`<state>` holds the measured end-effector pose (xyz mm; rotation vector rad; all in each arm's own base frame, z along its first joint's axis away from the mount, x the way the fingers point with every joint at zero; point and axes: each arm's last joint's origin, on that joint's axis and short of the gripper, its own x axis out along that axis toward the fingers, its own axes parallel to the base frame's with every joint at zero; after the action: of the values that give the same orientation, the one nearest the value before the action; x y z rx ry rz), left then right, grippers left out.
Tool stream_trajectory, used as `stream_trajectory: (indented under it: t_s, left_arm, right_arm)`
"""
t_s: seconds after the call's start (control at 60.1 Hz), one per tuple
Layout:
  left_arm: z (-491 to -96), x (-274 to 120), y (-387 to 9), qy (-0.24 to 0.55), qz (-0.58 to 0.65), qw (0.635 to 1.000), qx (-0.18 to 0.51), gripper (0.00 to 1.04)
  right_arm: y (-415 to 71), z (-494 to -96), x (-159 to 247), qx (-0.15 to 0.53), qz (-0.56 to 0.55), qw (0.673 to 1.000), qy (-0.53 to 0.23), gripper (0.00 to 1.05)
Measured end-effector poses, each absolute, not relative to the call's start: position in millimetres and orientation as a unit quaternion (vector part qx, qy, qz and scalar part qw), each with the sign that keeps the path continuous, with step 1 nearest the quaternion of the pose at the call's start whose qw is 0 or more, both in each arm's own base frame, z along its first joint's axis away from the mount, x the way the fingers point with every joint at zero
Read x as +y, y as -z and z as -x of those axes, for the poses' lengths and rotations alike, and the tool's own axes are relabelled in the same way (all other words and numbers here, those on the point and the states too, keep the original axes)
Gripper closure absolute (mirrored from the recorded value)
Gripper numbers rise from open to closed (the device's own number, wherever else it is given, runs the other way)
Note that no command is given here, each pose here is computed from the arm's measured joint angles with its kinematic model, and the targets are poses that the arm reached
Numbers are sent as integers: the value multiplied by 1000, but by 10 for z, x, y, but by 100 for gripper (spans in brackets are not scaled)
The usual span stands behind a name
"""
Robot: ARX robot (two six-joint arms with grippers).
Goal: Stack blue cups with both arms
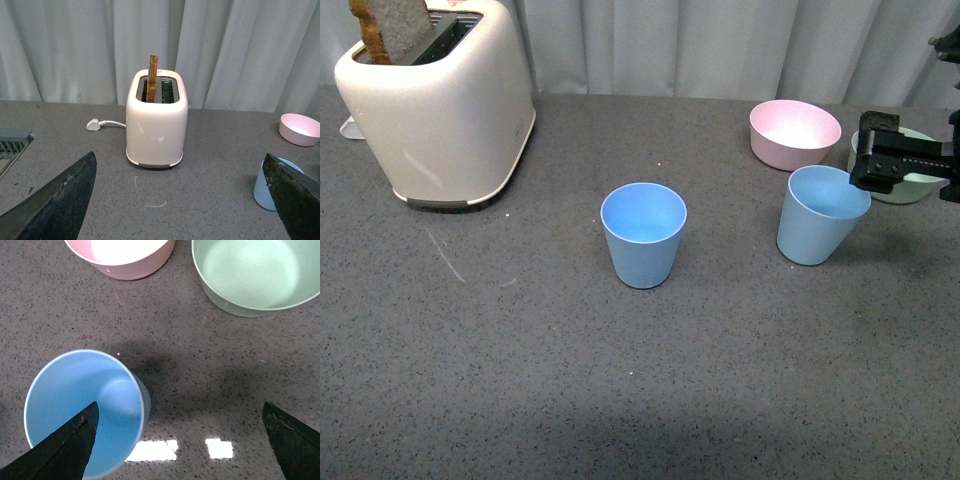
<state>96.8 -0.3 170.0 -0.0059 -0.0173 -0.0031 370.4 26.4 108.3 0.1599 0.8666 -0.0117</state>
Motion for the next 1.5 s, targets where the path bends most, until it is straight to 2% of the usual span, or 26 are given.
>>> stream_trajectory:
  t_s: [0.216,0.4,0.649,0.766,0.816,1.132,1.332,1.498]
  left_arm:
    - [-968,-3,-1700,2,3,1000,-9,7]
    - [-968,-3,-1700,2,3,1000,-9,7]
    - [-968,-3,-1700,2,3,1000,-9,7]
    - [-968,-2,-1700,1,3,1000,-9,7]
    - [-968,-2,-1700,1,3,1000,-9,7]
    - [-968,-2,-1700,1,3,1000,-9,7]
    - [-968,-2,-1699,1,3,1000,-8,7]
    - [-968,-2,-1700,1,3,1000,-9,7]
  right_arm:
    - [-999,-3902,403,449,-106,887,12,11]
    - [-915,-3940,488,477,-116,871,15,38]
    - [-869,-3933,491,487,-118,865,26,74]
    - [-868,-3934,453,490,-129,862,26,99]
    - [-869,-3932,438,493,-134,859,23,104]
    - [-1266,-3867,498,484,-179,856,-43,104]
    - [-1616,-3781,854,467,-187,855,-123,104]
    - [-1695,-3695,1190,470,-181,847,-169,104]
